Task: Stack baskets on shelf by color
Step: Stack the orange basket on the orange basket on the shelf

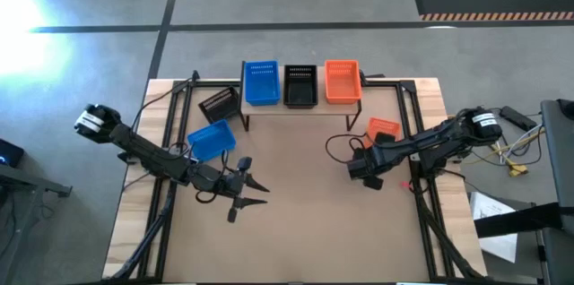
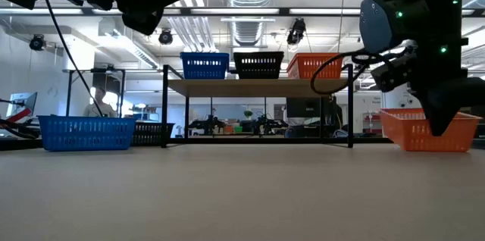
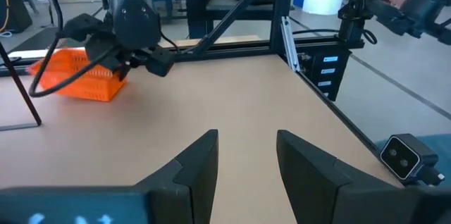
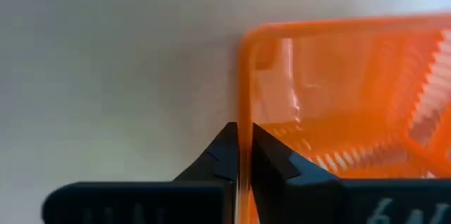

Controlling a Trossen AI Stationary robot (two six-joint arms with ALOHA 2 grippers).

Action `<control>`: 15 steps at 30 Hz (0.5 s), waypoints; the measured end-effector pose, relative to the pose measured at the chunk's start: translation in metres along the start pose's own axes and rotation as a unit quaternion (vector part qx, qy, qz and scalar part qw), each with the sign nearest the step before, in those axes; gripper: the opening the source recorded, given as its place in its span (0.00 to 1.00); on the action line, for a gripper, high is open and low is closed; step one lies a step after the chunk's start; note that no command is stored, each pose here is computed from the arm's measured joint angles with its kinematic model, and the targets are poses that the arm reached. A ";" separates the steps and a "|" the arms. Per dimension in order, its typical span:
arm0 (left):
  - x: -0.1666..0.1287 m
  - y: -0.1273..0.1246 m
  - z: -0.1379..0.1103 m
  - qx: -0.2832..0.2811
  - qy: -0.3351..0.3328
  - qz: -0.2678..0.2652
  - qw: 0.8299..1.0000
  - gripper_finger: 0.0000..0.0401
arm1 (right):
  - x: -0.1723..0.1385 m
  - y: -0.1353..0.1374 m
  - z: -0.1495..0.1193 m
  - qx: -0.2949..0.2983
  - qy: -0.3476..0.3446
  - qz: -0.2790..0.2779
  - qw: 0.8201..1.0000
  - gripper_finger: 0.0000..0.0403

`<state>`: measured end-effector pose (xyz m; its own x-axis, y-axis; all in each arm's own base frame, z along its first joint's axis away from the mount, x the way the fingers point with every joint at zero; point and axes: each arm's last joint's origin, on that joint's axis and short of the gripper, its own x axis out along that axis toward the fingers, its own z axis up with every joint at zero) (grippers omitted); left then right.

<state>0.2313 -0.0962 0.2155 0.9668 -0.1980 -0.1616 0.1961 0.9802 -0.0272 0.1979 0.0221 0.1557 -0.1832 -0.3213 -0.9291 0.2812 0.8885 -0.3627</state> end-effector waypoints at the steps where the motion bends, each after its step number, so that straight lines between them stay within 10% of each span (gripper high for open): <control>1: 0.000 0.000 0.000 0.000 0.000 0.000 1.000 0.32 | -0.001 0.002 0.001 -0.004 0.003 0.010 1.000 0.05; 15: 0.000 0.000 0.000 0.000 0.001 -0.002 1.000 0.32 | -0.114 0.041 0.025 -0.098 -0.130 0.180 0.970 0.02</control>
<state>0.2312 -0.0963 0.2152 0.9659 -0.2012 -0.1632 0.1994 0.9795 -0.0278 0.2536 0.0876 0.2452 0.1450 -0.0278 -0.9890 0.0928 0.9956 -0.0143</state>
